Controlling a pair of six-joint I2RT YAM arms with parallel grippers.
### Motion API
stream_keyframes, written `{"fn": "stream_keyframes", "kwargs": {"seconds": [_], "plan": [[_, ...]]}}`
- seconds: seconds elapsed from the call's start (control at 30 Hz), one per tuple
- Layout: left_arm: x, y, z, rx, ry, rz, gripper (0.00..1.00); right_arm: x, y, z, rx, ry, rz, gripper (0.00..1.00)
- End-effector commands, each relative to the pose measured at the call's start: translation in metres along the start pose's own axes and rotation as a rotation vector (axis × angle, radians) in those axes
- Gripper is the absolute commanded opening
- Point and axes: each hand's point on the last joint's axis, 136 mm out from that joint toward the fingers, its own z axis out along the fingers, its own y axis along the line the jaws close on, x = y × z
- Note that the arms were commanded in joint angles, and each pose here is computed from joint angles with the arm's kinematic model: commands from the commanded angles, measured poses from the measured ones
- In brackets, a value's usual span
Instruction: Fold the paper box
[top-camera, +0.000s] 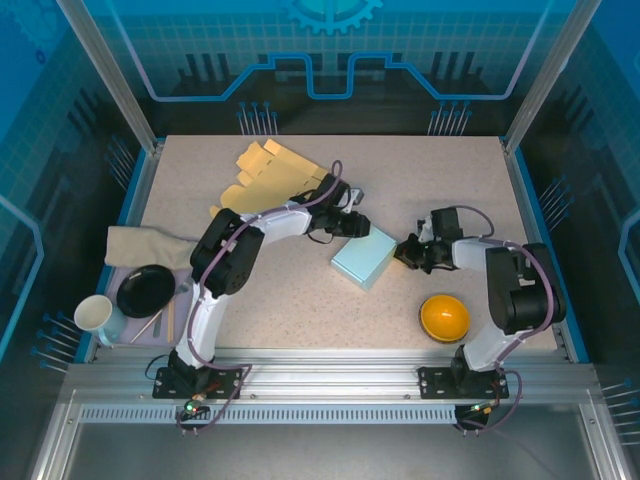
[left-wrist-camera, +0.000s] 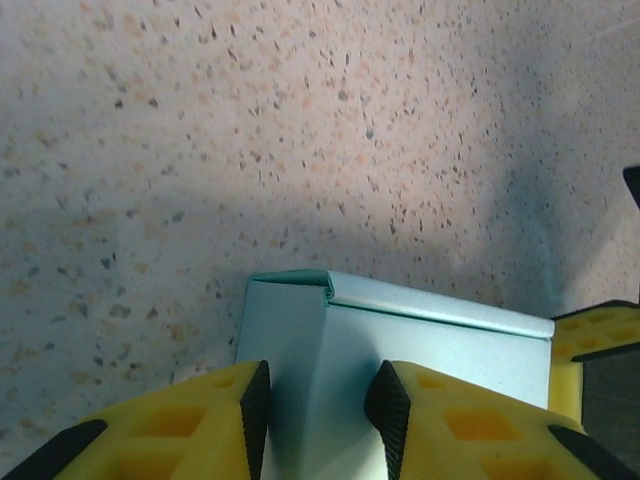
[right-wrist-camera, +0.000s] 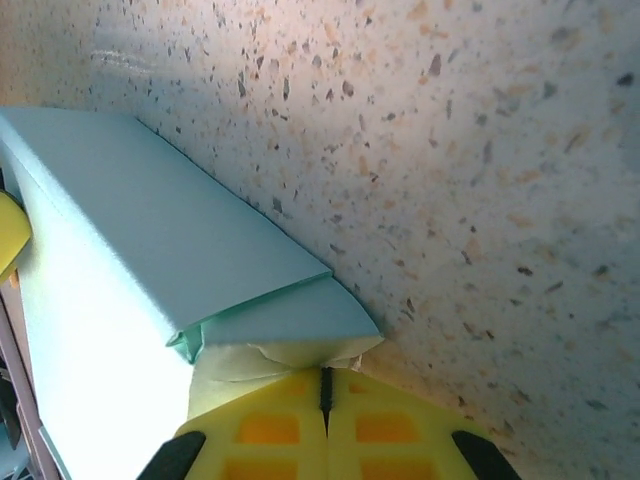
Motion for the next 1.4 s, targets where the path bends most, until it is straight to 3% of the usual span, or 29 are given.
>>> {"fn": "stream_keyframes", "kwargs": {"seconds": [0.0,0.43,0.67,1.03,1.37], "plan": [[0.083,0.011,0.006,-0.005,0.301,-0.095,0.38,0.007,0.002,-0.007,-0.026,0.017,-0.043,0.07],[0.053,0.017,-0.013,-0.054,0.233,-0.077,0.47,0.005,-0.028,-0.045,0.078,-0.019,-0.030,0.03],[0.034,0.013,-0.050,-0.057,0.147,-0.096,0.59,0.022,-0.021,-0.056,0.087,-0.008,-0.099,0.00],[0.094,0.010,-0.085,-0.020,0.137,-0.190,0.65,0.088,-0.005,-0.048,0.119,0.127,-0.245,0.00],[0.126,-0.015,-0.066,-0.006,0.193,-0.162,0.66,0.131,-0.001,-0.037,0.109,0.199,-0.263,0.00]]}}
